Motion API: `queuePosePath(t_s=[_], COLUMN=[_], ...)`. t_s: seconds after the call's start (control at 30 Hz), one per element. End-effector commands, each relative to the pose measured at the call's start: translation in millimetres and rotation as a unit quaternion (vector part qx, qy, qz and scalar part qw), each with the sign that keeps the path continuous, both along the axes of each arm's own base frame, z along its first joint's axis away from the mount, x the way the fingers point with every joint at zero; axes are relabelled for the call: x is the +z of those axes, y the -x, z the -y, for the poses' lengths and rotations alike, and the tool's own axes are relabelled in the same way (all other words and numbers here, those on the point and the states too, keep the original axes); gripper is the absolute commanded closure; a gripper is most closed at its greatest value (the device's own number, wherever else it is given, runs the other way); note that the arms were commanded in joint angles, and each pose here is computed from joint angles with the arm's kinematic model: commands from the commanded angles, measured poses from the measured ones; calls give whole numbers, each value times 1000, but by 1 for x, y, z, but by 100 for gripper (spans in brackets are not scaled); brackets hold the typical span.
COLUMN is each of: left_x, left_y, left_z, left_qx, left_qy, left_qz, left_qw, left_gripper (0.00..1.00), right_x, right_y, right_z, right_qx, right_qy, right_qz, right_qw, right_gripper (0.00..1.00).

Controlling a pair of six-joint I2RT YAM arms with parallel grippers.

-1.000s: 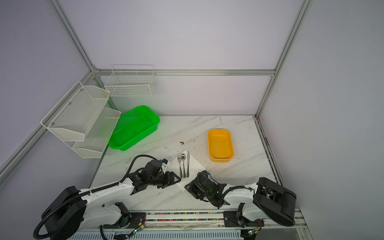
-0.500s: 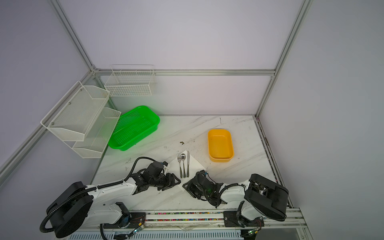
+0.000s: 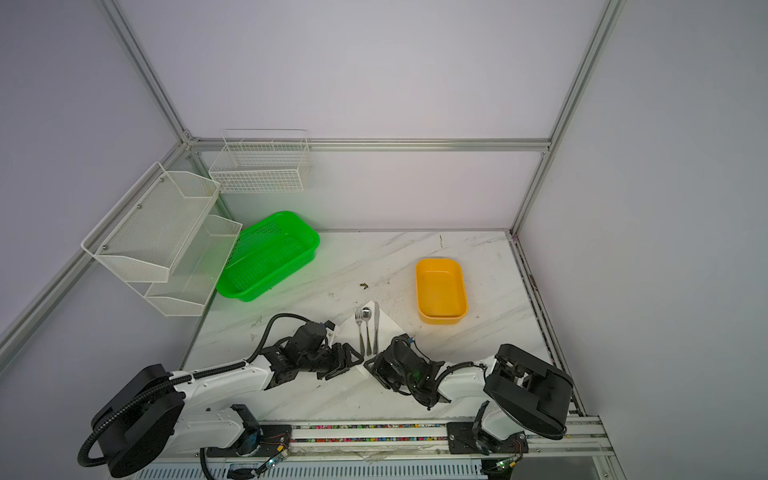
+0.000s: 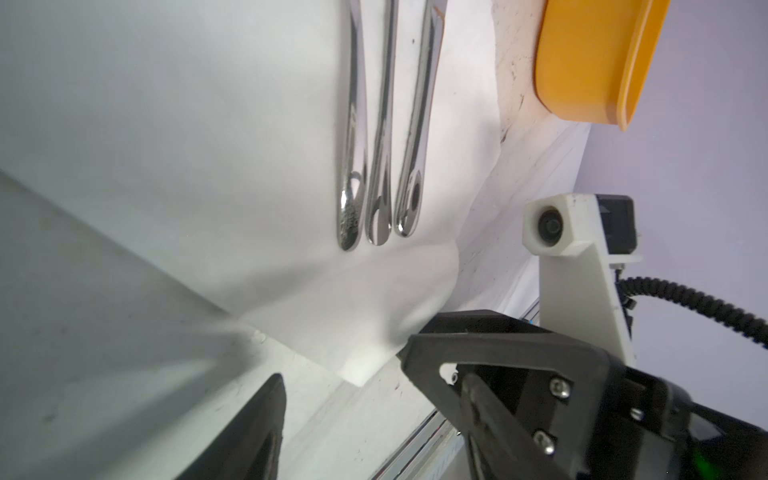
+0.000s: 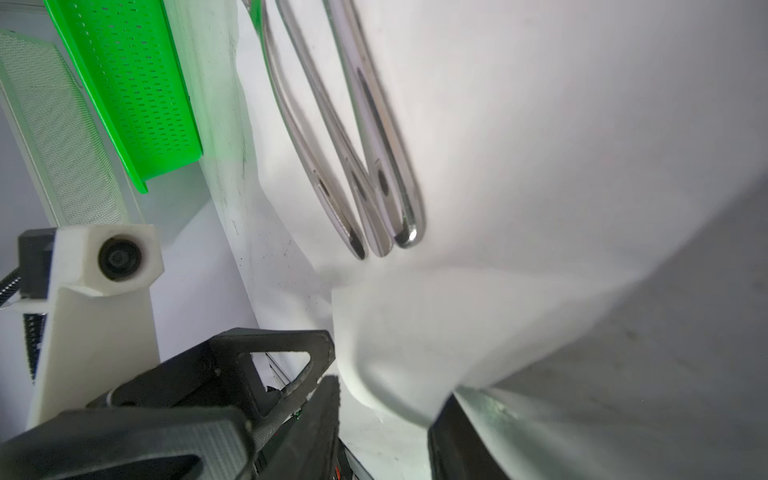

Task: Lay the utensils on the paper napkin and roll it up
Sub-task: 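Move both grippers to the napkin corner nearest the robot and pinch it, then lift the pinched napkin corner with both grippers and fold it over the utensils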

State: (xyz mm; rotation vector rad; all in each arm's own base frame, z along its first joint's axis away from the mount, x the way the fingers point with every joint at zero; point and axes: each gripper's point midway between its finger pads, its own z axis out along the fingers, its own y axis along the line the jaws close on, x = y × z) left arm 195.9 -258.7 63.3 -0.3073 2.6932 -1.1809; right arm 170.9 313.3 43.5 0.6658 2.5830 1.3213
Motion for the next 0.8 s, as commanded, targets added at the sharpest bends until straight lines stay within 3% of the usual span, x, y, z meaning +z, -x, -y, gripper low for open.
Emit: queuePosePath(t_s=[0.0, 0.1, 0.23, 0.47, 0.63, 0.77], left_x=[14, 22, 17, 14, 8, 6], left_y=[-13, -19, -18, -17, -13, -7], left_z=[9, 16, 22, 8, -13, -14], left_qx=[31, 49, 45, 72, 78, 89], left_qy=[45, 87, 91, 72, 6, 21], left_qz=[15, 20, 0, 7, 16, 3], left_qw=[998, 995, 995, 995, 997, 996], left_gripper=[34, 34, 32, 21, 17, 15], right_x=[16, 18, 19, 19, 24, 26], right_y=[-9, -10, -11, -13, -16, -18], right_z=[-2, 0, 0, 1, 1, 0], right_qx=[-18, -19, -17, -17, -20, -22], right_qy=[-24, -26, -26, -27, -35, -40], right_qz=[8, 12, 12, 14, 20, 22], right_qw=[1000, 999, 999, 999, 999, 999], right_gripper=[62, 62, 62, 62, 62, 62])
